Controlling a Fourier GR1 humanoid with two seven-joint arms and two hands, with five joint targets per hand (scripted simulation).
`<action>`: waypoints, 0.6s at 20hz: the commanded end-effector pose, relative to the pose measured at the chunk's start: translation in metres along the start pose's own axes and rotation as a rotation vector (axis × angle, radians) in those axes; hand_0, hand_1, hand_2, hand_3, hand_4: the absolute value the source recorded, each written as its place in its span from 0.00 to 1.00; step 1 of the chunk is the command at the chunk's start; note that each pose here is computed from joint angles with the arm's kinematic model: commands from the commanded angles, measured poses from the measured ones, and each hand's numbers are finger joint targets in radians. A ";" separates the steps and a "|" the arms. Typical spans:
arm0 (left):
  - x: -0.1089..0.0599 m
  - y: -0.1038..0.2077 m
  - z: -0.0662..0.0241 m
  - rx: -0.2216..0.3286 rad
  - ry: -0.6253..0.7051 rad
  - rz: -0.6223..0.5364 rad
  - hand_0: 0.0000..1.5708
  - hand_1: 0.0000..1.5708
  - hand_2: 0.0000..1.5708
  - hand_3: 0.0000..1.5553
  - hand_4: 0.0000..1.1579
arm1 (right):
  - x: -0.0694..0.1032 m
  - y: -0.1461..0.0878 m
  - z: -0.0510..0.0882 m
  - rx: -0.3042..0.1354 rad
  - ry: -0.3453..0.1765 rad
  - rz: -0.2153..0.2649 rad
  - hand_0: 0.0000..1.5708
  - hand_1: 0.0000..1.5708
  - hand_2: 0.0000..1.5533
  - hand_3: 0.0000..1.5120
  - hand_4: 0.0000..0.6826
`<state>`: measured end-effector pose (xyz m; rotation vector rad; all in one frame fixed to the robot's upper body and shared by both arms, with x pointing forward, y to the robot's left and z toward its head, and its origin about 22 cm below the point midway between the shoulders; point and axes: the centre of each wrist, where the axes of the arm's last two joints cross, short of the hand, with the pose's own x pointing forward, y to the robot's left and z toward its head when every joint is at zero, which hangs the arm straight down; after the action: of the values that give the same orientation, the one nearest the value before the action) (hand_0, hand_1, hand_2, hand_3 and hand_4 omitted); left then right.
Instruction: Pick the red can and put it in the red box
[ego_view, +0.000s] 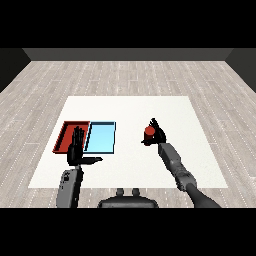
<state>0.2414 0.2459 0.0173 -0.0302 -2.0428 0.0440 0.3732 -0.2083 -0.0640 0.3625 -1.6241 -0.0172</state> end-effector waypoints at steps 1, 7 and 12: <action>0.014 -0.006 -0.0090 -0.002 -0.016 -0.002 0.00 0.00 0.00 0.00 0.00 | 0.000 0.002 -0.003 0.009 0.002 -0.002 0.00 0.00 0.00 0.00 0.00; -0.004 -0.005 -0.0010 -0.001 0.009 0.015 0.00 0.00 0.00 0.00 0.00 | -0.014 0.032 -0.005 -0.077 0.040 0.063 0.00 0.00 0.00 0.00 0.00; -0.005 -0.010 -0.0056 -0.003 0.002 -0.014 0.00 0.00 0.00 0.00 0.00 | -0.004 0.012 -0.007 -0.190 0.067 0.170 0.93 0.93 0.94 0.94 0.90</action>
<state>0.2445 0.2460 0.0188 -0.0221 -2.0488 0.0417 0.3735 -0.1927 -0.0681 0.1822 -1.5877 -0.0342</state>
